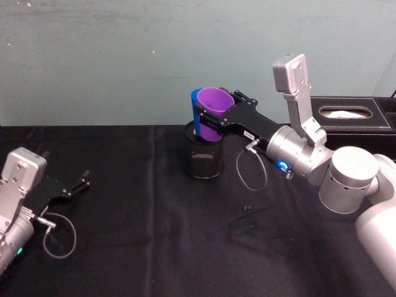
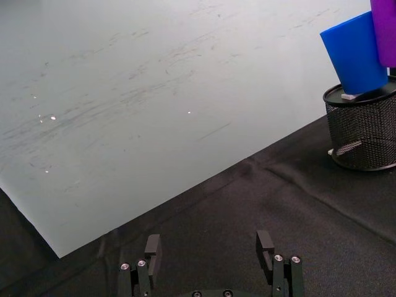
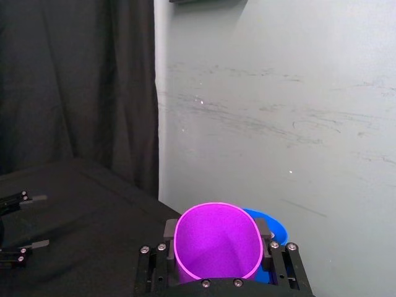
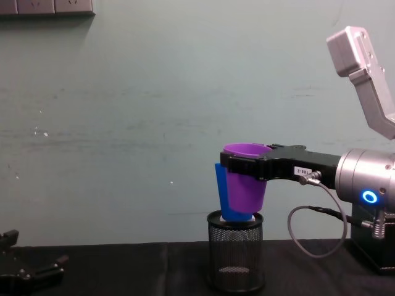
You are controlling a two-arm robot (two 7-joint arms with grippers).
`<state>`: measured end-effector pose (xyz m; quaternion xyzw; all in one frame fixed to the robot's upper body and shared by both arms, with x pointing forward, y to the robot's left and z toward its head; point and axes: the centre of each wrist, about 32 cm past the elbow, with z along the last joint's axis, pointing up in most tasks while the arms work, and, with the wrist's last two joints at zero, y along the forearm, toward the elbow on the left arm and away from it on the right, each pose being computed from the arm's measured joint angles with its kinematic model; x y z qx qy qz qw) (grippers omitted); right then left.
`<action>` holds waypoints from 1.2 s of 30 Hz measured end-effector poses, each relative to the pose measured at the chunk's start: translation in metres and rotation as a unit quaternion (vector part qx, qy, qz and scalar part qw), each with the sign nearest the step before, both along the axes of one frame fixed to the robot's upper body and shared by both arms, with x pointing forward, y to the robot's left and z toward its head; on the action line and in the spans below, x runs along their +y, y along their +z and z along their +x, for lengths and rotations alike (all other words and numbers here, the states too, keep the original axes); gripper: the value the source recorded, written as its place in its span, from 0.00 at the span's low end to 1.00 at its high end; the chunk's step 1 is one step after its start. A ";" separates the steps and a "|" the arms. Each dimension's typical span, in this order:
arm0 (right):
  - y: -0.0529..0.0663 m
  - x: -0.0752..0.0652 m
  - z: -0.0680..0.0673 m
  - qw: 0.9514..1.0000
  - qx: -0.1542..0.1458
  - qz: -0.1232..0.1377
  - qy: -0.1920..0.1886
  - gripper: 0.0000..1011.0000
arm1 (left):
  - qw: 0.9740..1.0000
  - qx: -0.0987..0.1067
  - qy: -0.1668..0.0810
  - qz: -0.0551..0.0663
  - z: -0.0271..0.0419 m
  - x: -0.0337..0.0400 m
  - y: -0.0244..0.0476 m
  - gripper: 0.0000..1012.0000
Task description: Pick up one cup with a gripper and tap it against the other cup.
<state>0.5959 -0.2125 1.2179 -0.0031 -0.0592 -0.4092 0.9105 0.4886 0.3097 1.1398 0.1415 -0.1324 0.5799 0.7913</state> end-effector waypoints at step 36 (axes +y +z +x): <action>0.000 0.000 0.000 1.000 0.000 0.000 0.000 0.73 | 1.000 0.000 0.000 0.000 0.0000 0.0000 0.0000 0.99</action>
